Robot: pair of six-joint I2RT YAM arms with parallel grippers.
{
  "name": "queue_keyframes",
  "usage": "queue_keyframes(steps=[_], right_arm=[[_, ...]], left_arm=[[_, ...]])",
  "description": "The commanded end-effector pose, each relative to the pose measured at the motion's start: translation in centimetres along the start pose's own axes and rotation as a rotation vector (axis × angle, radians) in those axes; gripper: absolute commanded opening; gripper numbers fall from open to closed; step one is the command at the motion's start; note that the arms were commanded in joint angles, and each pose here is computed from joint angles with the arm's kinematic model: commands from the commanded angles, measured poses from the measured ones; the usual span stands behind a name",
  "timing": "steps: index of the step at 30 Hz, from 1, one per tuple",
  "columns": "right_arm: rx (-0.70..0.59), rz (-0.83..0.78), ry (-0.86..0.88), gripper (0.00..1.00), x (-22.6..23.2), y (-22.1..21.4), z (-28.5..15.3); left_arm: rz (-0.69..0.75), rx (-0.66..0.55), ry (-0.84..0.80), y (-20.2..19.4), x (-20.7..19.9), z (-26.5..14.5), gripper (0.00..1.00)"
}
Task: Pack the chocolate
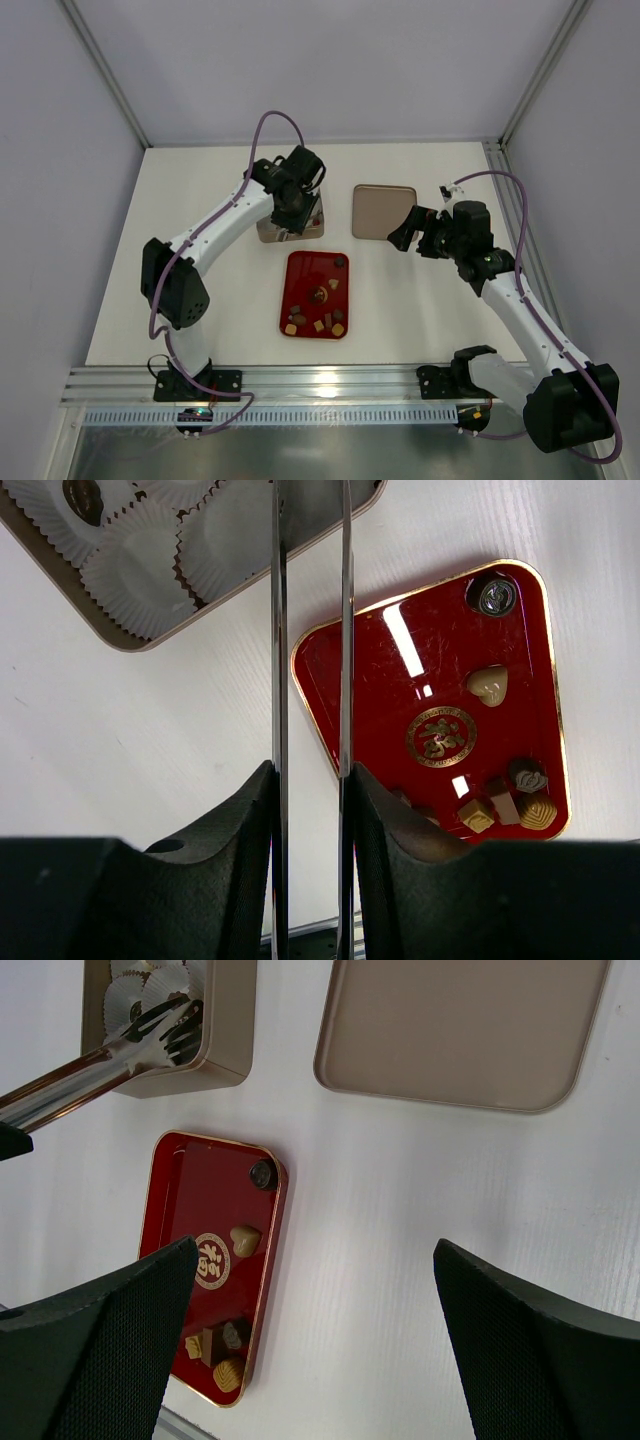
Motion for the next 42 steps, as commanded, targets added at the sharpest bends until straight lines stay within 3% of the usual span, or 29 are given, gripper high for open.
queue_keyframes(steps=[1,34,42], right_arm=[[-0.043,-0.029,0.022,1.00,0.5,1.0,-0.1],[-0.039,-0.028,0.030,1.00,0.6,1.0,-0.1],[-0.048,-0.029,0.036,1.00,0.7,1.2,-0.2]], left_arm=[[0.005,-0.060,-0.019,0.6,0.3,-1.4,0.34],[-0.020,-0.156,-0.034,1.3,1.1,-5.3,0.36],[-0.194,-0.298,0.006,1.7,4.5,-8.5,0.37]])
Point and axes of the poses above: each gripper's point midway between its finger pads, its own z axis out along the fingers, its own x axis along the line the jaws close on, y = z × x, the point moved 10 cm from there along -z, back along the fingers, and after that the axes turned 10 degrees about -z, right-handed, at the moved point
